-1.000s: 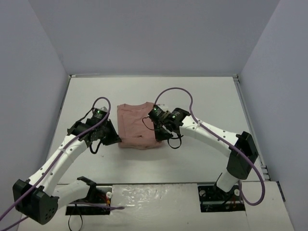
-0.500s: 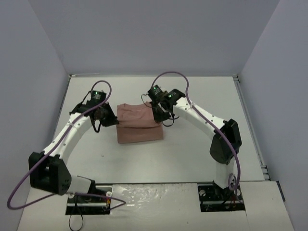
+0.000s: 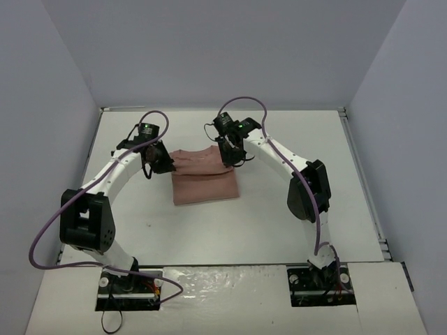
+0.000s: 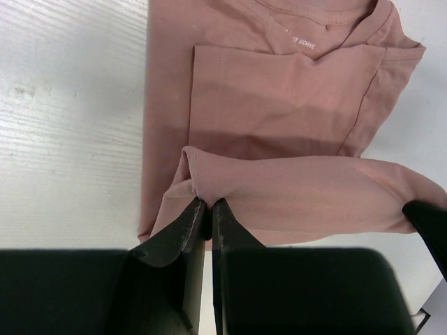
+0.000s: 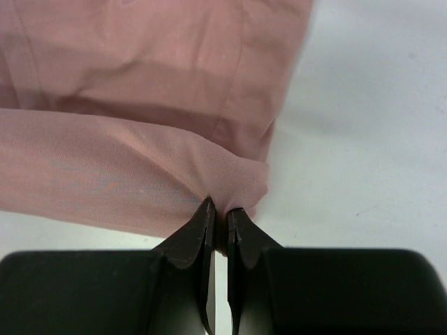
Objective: Fold and stack the t-shirts
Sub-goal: Fold the long partially folded tshirt into a neat square
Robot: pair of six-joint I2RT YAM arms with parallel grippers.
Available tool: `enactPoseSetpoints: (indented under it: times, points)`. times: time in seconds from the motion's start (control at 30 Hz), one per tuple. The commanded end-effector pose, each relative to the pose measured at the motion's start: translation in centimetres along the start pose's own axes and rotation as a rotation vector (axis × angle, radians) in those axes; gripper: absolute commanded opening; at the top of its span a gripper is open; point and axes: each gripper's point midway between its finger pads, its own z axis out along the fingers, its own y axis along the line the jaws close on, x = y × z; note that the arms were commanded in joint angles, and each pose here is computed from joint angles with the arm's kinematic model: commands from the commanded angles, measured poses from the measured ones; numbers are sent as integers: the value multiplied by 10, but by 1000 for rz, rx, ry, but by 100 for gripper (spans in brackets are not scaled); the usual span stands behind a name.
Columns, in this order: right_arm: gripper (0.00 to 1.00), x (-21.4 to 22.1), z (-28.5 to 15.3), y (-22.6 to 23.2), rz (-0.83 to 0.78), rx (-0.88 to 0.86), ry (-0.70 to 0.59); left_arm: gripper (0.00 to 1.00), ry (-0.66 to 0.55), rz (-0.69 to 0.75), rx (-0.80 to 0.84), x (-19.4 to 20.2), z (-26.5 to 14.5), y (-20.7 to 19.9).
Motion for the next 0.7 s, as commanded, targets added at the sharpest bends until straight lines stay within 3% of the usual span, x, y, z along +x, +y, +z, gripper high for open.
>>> enactPoseSetpoints:
  times: [0.0, 0.67]
  points:
    - [0, -20, -8, -10, -24, 22, -35, 0, -143, 11, 30, -40, -16, -12]
    - [0, -34, 25, -20, -14, 59, -26, 0, -127, 2, -26, -44, 24, 6]
